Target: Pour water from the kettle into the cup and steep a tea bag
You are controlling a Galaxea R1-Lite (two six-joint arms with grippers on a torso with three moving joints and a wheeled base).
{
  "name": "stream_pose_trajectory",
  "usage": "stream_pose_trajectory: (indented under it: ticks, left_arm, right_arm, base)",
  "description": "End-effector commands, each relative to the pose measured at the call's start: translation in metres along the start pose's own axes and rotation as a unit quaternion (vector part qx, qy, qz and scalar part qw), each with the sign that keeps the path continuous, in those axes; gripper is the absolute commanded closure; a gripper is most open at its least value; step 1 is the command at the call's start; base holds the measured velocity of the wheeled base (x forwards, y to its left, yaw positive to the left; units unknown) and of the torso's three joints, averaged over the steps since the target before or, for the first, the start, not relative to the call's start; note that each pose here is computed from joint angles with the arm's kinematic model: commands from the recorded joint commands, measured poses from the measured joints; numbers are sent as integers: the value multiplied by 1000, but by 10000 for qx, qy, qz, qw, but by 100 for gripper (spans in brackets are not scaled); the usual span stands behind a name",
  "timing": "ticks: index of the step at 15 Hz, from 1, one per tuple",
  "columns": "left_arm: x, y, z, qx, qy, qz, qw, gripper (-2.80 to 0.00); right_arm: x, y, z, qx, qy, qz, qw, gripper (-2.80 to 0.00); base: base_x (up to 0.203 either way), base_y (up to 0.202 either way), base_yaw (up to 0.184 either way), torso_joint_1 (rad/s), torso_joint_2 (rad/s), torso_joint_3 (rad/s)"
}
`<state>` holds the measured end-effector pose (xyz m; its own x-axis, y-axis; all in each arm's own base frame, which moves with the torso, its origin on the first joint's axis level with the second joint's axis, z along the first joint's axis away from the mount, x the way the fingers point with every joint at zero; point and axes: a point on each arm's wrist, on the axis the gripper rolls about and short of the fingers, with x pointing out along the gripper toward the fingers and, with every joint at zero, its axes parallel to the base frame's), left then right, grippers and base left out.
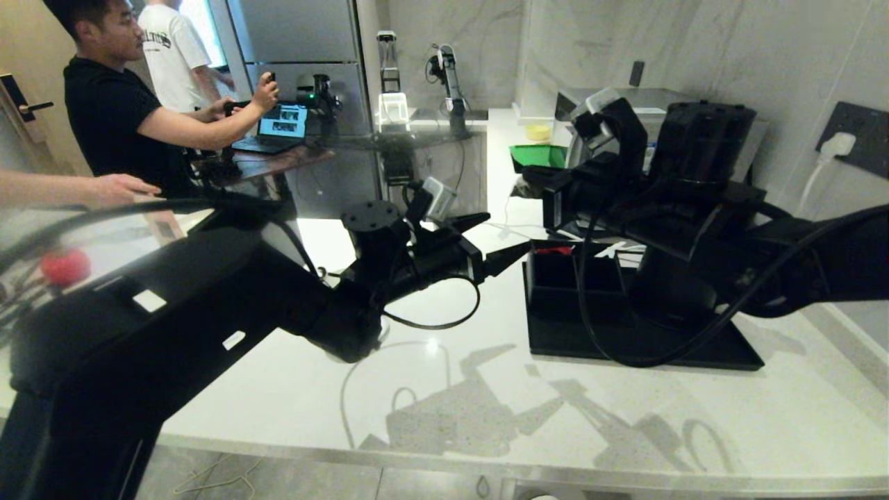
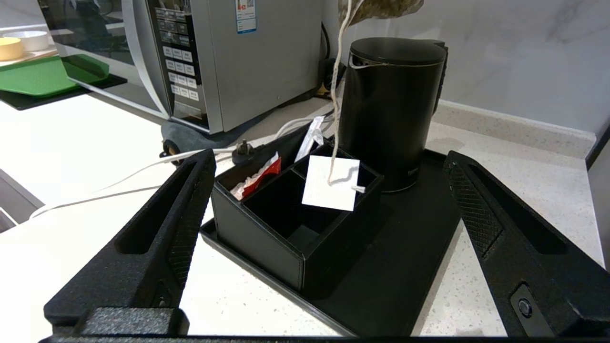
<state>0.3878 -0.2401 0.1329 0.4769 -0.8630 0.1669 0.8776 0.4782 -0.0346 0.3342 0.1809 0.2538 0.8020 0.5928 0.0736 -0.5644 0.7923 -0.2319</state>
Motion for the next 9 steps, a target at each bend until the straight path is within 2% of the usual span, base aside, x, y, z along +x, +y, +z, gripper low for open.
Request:
stream_pose_trajectory:
  ticks: [1, 2, 9]
  left_arm:
    - [0, 0, 0, 15, -32, -16, 10000, -280]
    - [0, 0, 0, 12, -25, -23, 10000, 0]
    - [0, 1, 1, 21, -39, -9, 10000, 0]
  right_arm:
    - [0, 0, 0, -11, -13, 7, 10000, 0]
    - [0, 0, 0, -11, -13, 7, 10000, 0]
    - [1, 1, 0, -10, -15, 15, 10000, 0]
  base:
    - [0, 0, 0, 0, 0, 0]
    - [0, 0, 0, 0, 0, 0]
    - [0, 0, 0, 0, 0, 0]
